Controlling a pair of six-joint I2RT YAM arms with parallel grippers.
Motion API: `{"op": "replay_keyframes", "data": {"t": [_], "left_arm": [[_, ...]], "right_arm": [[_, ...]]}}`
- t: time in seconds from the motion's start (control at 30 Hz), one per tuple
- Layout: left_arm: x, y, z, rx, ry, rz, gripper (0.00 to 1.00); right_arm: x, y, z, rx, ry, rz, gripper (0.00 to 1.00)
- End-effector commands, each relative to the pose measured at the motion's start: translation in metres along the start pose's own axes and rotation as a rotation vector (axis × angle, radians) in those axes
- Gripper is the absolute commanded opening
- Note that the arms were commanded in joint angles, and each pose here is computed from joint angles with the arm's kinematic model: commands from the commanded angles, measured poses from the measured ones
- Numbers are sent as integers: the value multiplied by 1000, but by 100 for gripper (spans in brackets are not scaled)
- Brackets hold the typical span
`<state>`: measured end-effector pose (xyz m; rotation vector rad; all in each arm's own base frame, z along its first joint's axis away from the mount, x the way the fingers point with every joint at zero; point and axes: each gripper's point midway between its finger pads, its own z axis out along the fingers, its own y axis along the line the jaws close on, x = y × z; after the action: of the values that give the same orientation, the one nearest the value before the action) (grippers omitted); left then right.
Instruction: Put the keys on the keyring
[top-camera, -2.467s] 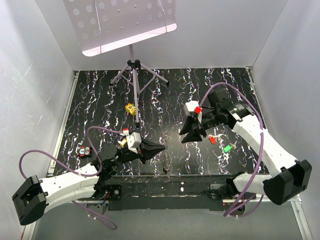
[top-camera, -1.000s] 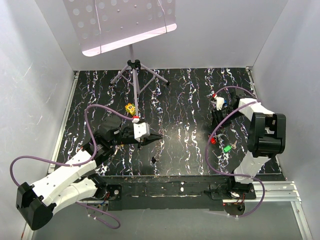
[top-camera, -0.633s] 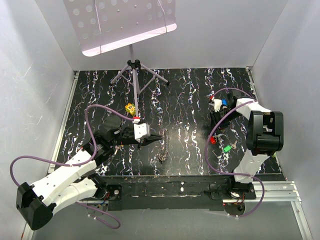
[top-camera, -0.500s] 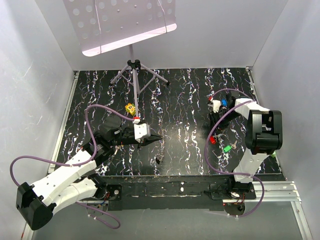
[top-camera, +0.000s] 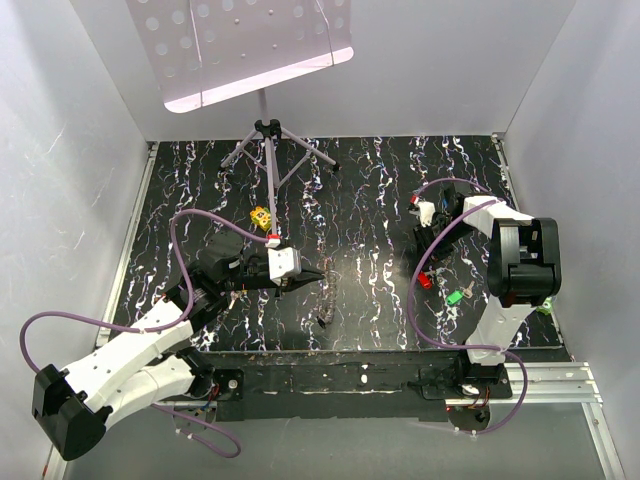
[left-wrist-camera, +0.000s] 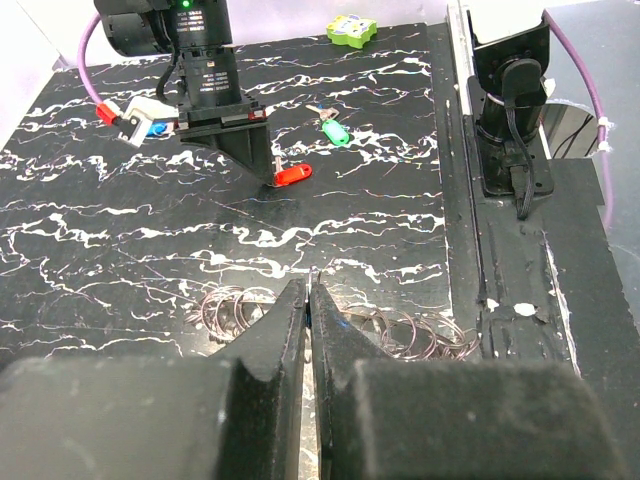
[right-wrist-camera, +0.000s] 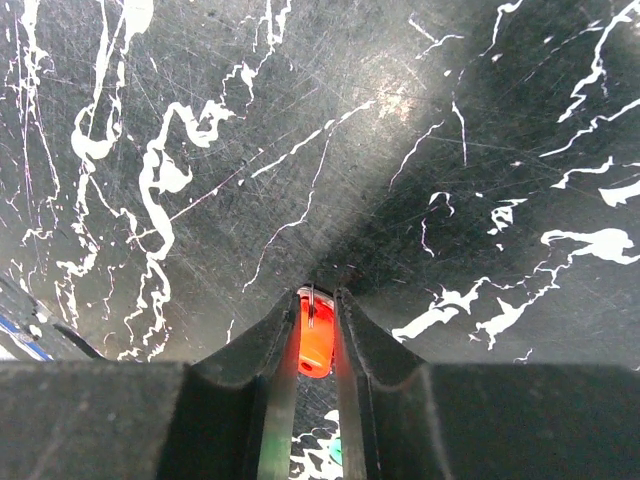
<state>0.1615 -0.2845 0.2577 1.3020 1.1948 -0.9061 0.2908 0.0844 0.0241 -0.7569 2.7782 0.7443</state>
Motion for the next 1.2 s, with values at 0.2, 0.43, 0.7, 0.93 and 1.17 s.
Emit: {"op": "replay_keyframes", "data": {"t": [0.2, 0.43, 0.7, 0.93, 1.17], "left_arm": [[-15, 2, -3, -1, -34, 42, 0], [-13, 3, -2, -3, -30, 40, 0], [-12, 3, -2, -2, -27, 40, 0], [-10, 3, -1, -3, -26, 38, 0], [-26, 8, 0, -12, -120, 42, 0]], "right_arm": [[-7, 3, -7, -1, 0, -15, 20], [-7, 5, -6, -9, 5, -22, 19], [-8, 9, -8, -22, 9, -29, 1], [-27, 35, -30, -80, -109, -114, 1], [-53, 100, -100, -181, -318, -427, 1]]}}
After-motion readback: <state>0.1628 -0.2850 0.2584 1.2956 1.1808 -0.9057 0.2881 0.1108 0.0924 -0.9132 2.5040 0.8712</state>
